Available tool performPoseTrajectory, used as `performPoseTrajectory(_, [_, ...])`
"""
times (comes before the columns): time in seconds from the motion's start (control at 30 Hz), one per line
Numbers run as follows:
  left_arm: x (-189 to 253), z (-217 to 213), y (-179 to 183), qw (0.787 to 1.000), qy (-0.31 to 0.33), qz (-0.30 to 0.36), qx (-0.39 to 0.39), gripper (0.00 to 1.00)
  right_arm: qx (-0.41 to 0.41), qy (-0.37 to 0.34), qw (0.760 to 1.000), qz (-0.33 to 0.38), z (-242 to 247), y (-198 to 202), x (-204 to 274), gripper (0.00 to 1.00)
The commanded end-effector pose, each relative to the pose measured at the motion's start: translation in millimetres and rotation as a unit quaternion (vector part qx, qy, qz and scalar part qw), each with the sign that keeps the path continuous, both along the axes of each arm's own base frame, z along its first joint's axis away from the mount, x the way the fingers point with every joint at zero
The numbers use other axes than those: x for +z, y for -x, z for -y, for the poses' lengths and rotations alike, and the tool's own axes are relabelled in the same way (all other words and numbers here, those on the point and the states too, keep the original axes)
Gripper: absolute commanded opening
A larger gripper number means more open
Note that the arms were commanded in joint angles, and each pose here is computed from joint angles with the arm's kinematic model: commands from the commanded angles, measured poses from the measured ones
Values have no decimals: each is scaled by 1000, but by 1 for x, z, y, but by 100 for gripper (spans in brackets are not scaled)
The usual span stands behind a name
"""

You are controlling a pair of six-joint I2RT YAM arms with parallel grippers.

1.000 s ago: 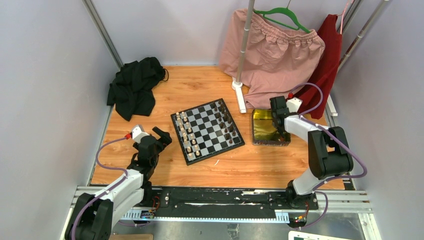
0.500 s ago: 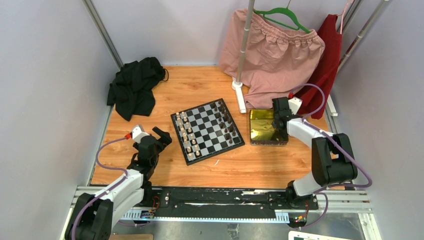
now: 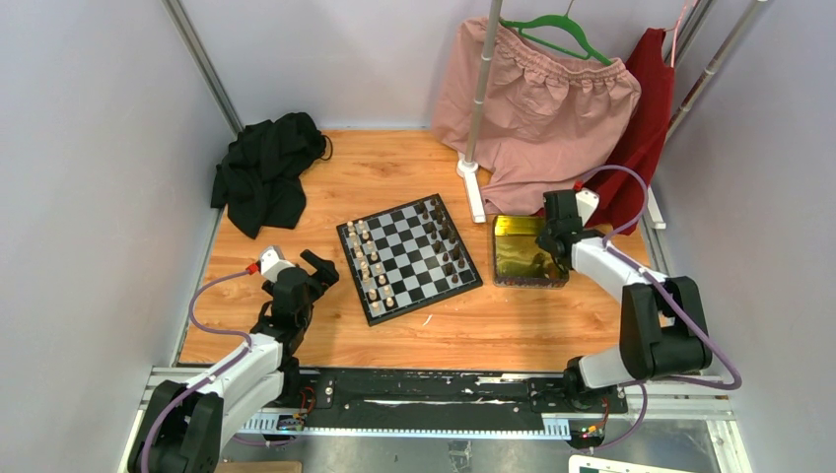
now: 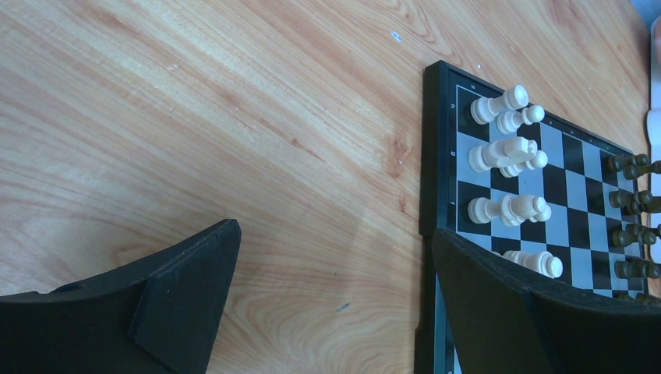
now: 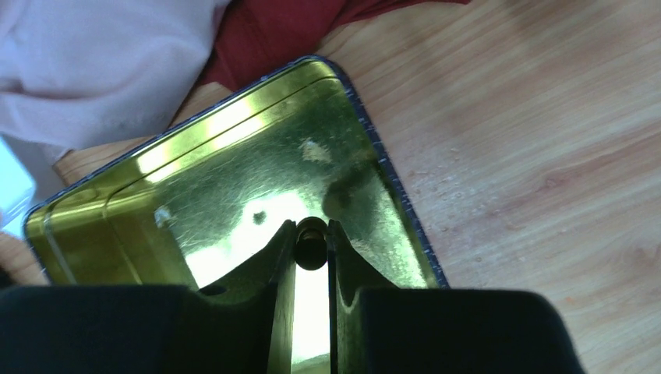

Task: Set up the chess pieces on the board
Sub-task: Pick up the chess piece from the storage box, then place the chess piece on the chessboard.

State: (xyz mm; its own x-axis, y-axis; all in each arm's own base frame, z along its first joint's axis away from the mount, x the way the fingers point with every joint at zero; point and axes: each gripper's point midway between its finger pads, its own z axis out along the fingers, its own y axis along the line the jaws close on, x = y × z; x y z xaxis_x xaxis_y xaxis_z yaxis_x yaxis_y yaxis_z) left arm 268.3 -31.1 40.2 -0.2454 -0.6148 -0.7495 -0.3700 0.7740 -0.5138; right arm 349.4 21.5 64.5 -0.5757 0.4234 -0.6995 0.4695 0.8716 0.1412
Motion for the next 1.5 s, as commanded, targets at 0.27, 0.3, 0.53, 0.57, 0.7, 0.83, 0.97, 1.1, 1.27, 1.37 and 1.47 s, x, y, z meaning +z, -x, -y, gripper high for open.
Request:
performPoseTrajectory(0.27, [6, 1, -4, 1000, 4, 7, 1, 100, 190, 13, 981, 32, -62, 6, 44, 0])
performPoseTrajectory(0.3, [6, 1, -4, 1000, 4, 7, 1, 100, 208, 27, 977, 30, -69, 9, 46, 0])
performPoseTrajectory(0.53, [6, 1, -4, 1000, 4, 7, 1, 100, 323, 84, 942, 34, -113, 35, 56, 0])
performPoseTrajectory(0.57, [5, 1, -4, 1000, 4, 6, 1, 100, 335, 88, 937, 37, -118, 39, 57, 0])
performPoseTrajectory(0.7, [5, 1, -4, 1000, 4, 7, 1, 100, 379, 100, 919, 49, -137, 52, 62, 0])
performPoseTrajectory(0.83, [6, 1, -4, 1000, 4, 7, 0, 100, 412, 108, 903, 55, -153, 62, 64, 0])
performPoseTrajectory(0.97, [6, 1, -4, 1000, 3, 8, 1, 100, 434, 112, 892, 51, -165, 71, 57, 0])
performPoseTrajectory(1.1, [6, 1, -4, 1000, 3, 7, 1, 100, 452, 109, 884, 54, -179, 78, 46, 0])
performPoseTrajectory(1.27, [6, 0, -4, 1000, 3, 7, 1, 100, 460, 115, 879, 52, -188, 84, 31, 0])
performPoseTrajectory(1.37, [5, 1, -4, 1000, 3, 7, 1, 100, 459, 125, 878, 57, -192, 86, 25, 0])
performPoseTrajectory(1.47, [5, 0, -4, 1000, 3, 7, 1, 100, 451, 133, 880, 70, -194, 84, 21, 0])
